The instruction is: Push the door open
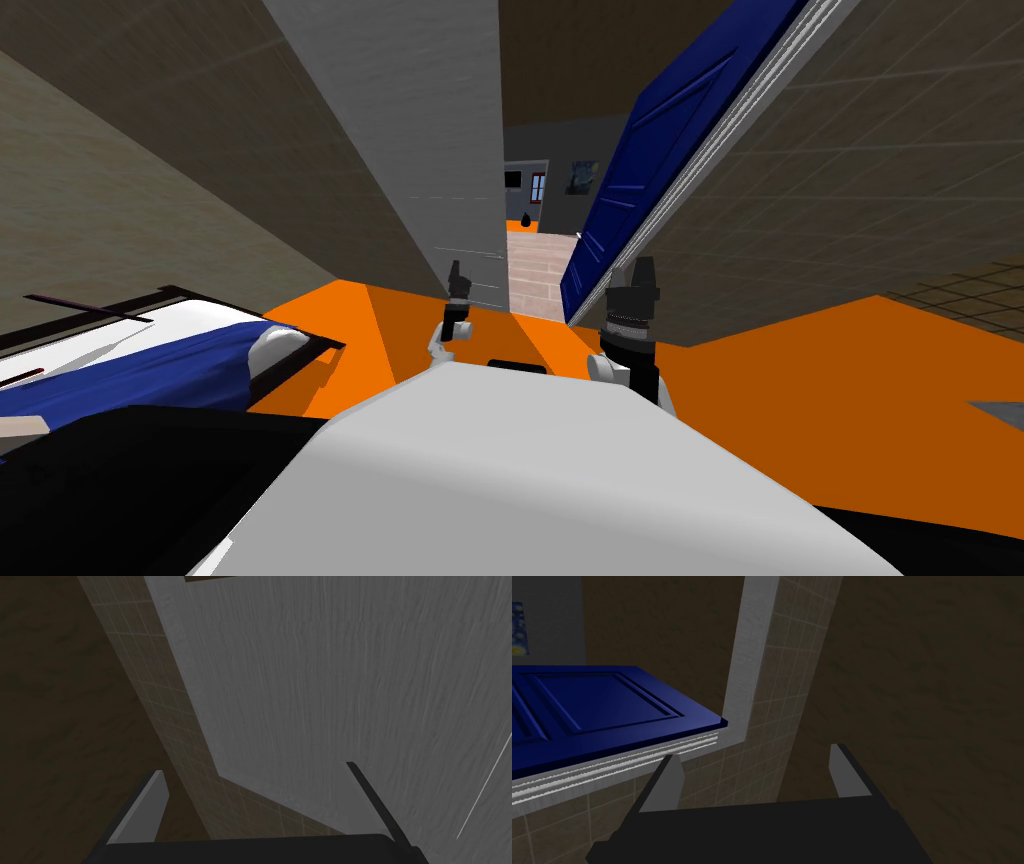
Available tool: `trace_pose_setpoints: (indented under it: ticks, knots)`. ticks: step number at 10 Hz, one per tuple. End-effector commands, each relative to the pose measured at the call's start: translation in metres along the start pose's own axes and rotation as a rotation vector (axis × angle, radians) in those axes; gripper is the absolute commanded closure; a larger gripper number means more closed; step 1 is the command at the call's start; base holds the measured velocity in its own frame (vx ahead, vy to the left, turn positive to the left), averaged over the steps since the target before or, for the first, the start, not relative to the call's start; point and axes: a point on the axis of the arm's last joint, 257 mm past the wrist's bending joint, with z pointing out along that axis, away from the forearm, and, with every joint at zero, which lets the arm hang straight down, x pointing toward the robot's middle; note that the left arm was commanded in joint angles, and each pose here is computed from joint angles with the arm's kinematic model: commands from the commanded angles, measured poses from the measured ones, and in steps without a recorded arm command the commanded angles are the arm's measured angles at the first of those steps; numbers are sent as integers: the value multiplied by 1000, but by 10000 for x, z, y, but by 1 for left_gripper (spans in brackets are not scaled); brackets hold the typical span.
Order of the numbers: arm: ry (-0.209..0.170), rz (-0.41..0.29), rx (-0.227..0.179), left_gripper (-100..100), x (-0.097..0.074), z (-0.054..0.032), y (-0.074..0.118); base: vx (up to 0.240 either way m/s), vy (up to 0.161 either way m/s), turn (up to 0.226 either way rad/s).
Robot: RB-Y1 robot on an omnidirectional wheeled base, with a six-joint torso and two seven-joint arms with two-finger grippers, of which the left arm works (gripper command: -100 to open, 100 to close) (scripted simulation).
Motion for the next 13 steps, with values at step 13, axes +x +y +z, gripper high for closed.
trace_pose_setpoints:
  ticks: [13]
  knots:
    - [32,-38,-168,-100,305,180,988,42,36,-4]
